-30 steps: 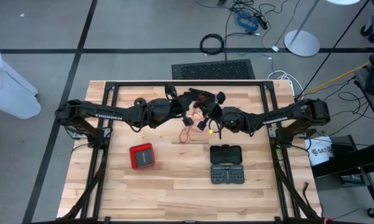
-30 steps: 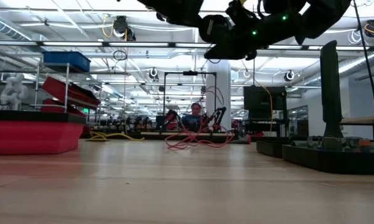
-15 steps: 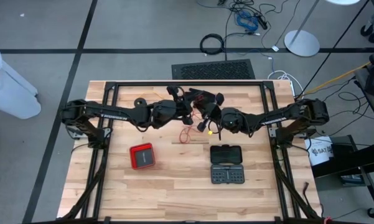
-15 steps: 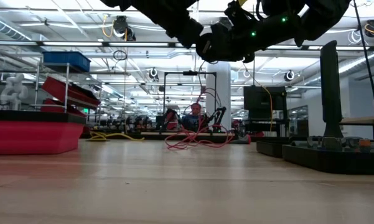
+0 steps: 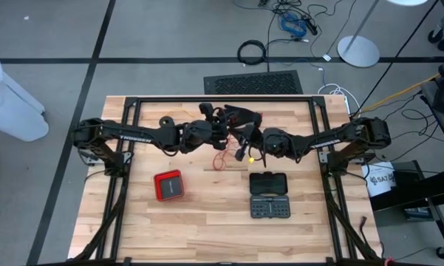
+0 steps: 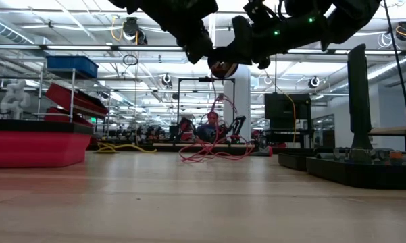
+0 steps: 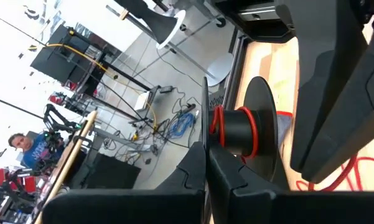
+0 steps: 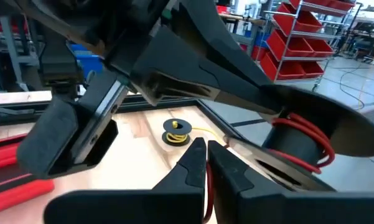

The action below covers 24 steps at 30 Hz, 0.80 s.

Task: Coil cords
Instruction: Coil the red wire onto the spool

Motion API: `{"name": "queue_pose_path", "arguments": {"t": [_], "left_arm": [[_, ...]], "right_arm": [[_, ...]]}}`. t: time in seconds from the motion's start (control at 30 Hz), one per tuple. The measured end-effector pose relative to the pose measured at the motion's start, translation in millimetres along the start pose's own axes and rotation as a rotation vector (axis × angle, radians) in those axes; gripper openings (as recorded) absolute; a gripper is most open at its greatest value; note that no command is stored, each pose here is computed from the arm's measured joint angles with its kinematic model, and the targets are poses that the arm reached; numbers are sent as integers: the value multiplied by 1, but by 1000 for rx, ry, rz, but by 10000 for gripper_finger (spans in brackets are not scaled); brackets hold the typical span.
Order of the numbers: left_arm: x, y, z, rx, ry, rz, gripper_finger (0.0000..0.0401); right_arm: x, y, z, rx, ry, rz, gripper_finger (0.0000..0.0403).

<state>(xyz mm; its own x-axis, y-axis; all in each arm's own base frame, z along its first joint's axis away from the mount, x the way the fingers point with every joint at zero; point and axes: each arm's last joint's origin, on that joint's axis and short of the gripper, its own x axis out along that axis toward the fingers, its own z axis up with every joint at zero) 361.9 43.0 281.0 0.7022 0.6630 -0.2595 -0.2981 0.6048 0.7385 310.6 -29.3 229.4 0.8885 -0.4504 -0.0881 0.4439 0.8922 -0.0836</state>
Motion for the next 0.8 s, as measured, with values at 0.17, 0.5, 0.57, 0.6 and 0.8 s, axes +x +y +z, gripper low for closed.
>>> {"name": "queue_pose_path", "arguments": {"t": [0.17,0.5,0.57,0.6,0.8], "left_arm": [[0,0,0,0,-2,-3,0],[0,-5,-6,25,48,-49,0],[0,-6,-8,37,60,-59,0],[0,-6,-8,42,65,-63,0],[-2,-10,-10,48,83,-89,0]], "right_arm": [[2,2,7,4,-11,44,0],[3,8,20,-77,-35,66,0],[1,8,23,-100,-43,67,0],[0,8,24,-105,-48,67,0],[-11,2,36,-154,-44,63,0]]}}
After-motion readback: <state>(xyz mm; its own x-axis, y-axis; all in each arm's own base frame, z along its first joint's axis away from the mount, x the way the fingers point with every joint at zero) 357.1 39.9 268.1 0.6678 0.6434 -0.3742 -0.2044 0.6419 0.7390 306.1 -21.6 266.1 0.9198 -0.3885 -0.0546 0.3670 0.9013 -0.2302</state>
